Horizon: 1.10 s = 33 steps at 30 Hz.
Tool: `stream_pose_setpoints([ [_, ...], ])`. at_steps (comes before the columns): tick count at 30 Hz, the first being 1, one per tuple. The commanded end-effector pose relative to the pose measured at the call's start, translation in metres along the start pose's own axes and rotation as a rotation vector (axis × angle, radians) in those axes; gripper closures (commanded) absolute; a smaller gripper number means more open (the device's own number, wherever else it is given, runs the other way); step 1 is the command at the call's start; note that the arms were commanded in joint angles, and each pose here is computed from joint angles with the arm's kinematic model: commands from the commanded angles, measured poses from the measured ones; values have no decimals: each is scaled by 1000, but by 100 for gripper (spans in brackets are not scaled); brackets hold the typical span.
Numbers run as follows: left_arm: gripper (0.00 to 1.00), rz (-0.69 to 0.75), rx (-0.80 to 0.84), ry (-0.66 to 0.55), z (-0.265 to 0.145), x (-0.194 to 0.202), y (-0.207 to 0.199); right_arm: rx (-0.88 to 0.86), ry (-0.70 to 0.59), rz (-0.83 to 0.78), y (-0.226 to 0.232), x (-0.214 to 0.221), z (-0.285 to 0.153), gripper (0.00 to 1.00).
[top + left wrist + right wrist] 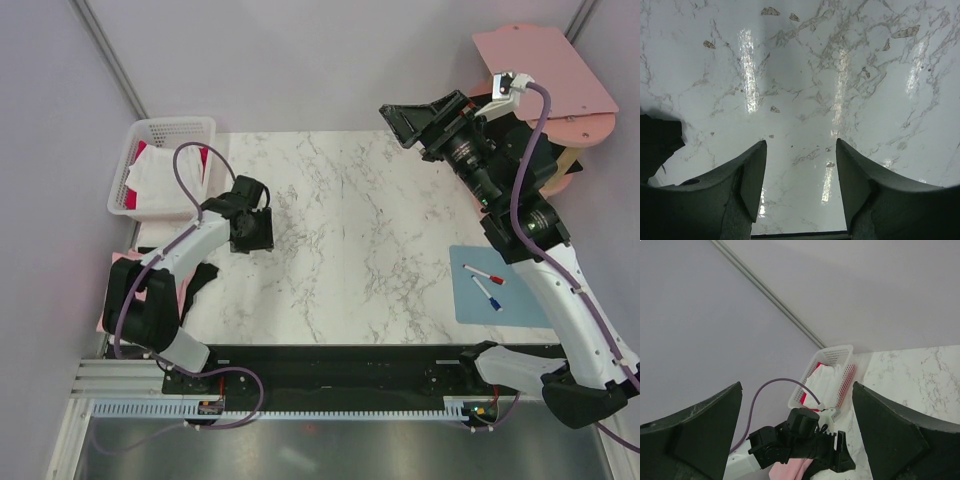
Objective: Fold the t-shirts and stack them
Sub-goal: Put the neatly folded tshirt into the corner of the board with the left arm
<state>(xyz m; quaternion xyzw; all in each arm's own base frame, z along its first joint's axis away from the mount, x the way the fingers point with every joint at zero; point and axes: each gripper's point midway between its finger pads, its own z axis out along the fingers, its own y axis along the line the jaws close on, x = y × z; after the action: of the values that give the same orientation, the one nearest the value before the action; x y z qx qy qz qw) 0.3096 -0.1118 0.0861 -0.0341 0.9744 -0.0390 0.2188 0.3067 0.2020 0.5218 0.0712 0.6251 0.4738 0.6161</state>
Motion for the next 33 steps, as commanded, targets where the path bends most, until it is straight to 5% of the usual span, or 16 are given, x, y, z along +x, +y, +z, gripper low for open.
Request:
stream_pose_setpoints([
  [1, 35, 23, -19, -55, 3, -19, -3, -67, -58, 7, 12, -9, 1, 2],
  [15, 34, 60, -82, -38, 22, -24, 1, -51, -71, 5, -7, 2, 24, 2],
  [21, 17, 73, -107, -58, 25, -31, 2, -44, -42, -81, -23, 18, 30, 2],
  [27, 1, 79, -126, -158, 7, -74, -3, 198, 65, -301, -124, 77, 32, 1],
  [33, 0, -23, -71, -222, -13, -139, 12, 489, 238, -449, -228, 133, 19, 2],
])
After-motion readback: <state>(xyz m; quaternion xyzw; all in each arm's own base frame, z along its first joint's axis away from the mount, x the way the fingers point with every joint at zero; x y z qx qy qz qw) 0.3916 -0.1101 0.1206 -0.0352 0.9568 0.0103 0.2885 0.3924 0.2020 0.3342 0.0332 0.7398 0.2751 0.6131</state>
